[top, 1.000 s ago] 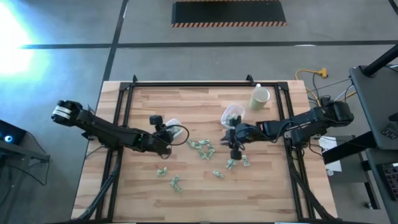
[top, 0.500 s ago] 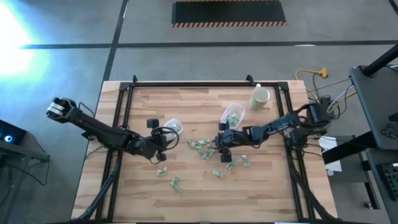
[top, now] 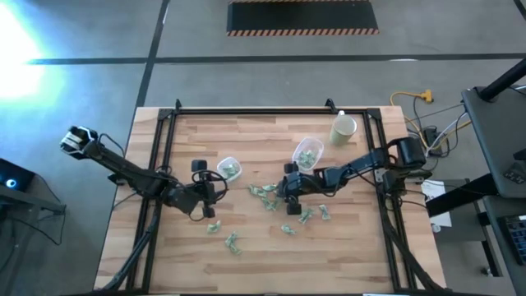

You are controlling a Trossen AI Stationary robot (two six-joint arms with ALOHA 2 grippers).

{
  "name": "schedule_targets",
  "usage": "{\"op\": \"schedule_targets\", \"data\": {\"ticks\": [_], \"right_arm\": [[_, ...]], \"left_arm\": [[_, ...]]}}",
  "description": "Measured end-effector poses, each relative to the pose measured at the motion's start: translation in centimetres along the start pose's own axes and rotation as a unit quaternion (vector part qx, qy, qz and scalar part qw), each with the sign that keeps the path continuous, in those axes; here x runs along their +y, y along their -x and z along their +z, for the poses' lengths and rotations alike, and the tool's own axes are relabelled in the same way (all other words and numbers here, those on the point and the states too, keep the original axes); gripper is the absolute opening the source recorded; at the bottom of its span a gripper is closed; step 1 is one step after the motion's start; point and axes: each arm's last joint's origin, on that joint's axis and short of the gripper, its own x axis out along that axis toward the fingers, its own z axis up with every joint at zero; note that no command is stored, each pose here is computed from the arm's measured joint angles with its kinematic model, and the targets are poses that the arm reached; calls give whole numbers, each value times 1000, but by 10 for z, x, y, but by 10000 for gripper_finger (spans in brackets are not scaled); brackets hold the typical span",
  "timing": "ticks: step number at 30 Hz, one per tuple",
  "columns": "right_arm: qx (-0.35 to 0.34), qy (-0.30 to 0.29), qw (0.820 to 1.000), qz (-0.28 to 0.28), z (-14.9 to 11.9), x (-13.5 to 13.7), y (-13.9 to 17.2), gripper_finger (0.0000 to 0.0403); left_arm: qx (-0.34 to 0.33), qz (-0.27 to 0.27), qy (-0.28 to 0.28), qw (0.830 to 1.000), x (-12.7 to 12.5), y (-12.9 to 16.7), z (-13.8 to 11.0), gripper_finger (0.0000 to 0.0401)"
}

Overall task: Pick and place items into bin
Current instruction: Put the stevia packet into the right transparent bin

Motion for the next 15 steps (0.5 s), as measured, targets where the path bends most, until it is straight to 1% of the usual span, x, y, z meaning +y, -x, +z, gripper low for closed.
{"op": "schedule_targets", "data": {"ticks": [6, 15], "right_arm": [[1, -2, 1000, -1, 0, 0, 0, 113], [23, -7, 1000, 1, -8, 1, -5, 92]], "left_arm": [[0, 1, 0, 1000, 0, 0, 0, 140], [0, -3, 0, 1000, 0, 0, 1, 140]]}}
